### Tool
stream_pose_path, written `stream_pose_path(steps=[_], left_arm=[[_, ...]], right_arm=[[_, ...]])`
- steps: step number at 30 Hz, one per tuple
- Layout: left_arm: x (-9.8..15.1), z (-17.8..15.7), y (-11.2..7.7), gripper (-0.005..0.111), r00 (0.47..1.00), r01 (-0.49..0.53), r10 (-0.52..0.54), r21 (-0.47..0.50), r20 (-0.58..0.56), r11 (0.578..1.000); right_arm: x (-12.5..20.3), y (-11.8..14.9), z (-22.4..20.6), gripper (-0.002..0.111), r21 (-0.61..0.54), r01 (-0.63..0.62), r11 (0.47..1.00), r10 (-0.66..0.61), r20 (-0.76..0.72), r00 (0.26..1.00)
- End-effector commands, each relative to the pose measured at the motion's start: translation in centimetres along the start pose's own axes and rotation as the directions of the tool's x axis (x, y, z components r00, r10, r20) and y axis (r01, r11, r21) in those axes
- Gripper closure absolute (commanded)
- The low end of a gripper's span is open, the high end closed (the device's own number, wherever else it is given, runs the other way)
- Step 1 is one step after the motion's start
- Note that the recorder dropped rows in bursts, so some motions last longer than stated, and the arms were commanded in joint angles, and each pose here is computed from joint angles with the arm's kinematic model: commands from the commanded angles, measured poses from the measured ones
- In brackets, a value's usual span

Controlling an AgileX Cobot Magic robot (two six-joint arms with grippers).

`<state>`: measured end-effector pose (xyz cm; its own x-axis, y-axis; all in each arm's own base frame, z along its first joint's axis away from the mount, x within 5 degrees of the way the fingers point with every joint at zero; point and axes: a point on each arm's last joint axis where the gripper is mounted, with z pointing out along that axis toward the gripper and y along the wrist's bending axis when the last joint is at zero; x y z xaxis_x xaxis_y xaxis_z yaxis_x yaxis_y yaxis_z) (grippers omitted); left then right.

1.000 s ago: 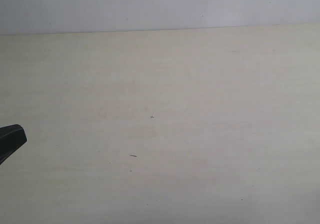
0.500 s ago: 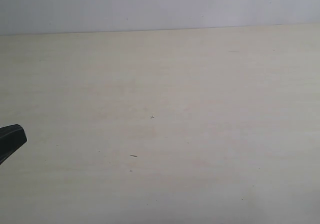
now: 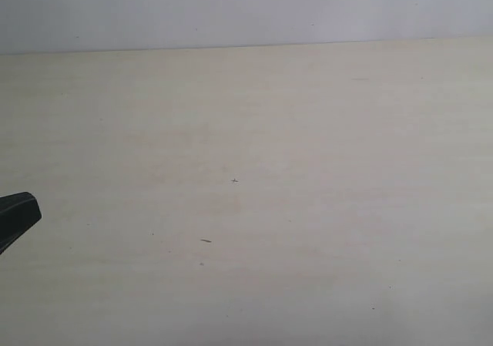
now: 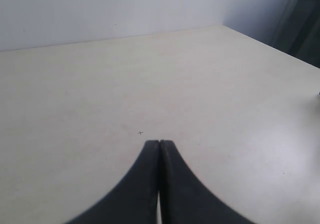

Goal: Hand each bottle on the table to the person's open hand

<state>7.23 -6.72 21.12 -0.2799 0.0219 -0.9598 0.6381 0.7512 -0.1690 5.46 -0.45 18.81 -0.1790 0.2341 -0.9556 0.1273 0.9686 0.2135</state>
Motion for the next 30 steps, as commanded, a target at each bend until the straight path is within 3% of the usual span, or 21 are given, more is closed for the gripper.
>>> stream_pose_path(steps=[1, 10, 13, 16, 22, 25, 30], left_arm=[[0.1, 0.0, 0.1, 0.107, 1.0, 0.006, -0.006, -0.004, 0.004, 1.0], [0.1, 0.1, 0.1, 0.107, 1.0, 0.006, -0.006, -0.005, -0.002, 1.0], [0.2, 0.2, 0.3, 0.107, 0.997, -0.082, 0.082, -0.024, -0.015, 0.996], [-0.1, -0.3, 1.1, 0.107, 0.99, -0.136, 0.138, -0.113, 0.005, 0.984], [-0.1, -1.9, 3.0, 0.107, 0.996, -0.064, 0.079, -0.34, 0.029, 0.938], [0.0, -2.9, 3.7, 0.107, 0.998, -0.026, 0.051, -0.452, 0.044, 0.892], [0.5, -3.1, 3.9, 0.107, 1.0, 0.011, -0.002, -0.484, 0.02, 0.875]], right_arm=[[0.0, -0.1, 0.0, 0.108, 0.006, 0.0, 1.0, 0.0, 0.012, 1.0], [0.0, -0.1, 0.0, 0.108, 0.006, -0.002, 1.0, 0.002, 0.012, 1.0], [0.0, -0.1, 0.0, 0.108, 0.006, -0.002, 1.0, 0.002, 0.012, 1.0], [0.0, -0.1, 0.0, 0.108, 0.006, -0.002, 1.0, 0.002, 0.012, 1.0], [0.0, -0.1, 0.0, 0.108, 0.006, -0.002, 1.0, 0.002, 0.012, 1.0], [0.0, -0.1, 0.0, 0.108, 0.006, 0.0, 1.0, 0.0, 0.012, 1.0], [0.0, -0.1, 0.0, 0.108, 0.006, 0.001, 1.0, -0.001, 0.012, 1.0]])
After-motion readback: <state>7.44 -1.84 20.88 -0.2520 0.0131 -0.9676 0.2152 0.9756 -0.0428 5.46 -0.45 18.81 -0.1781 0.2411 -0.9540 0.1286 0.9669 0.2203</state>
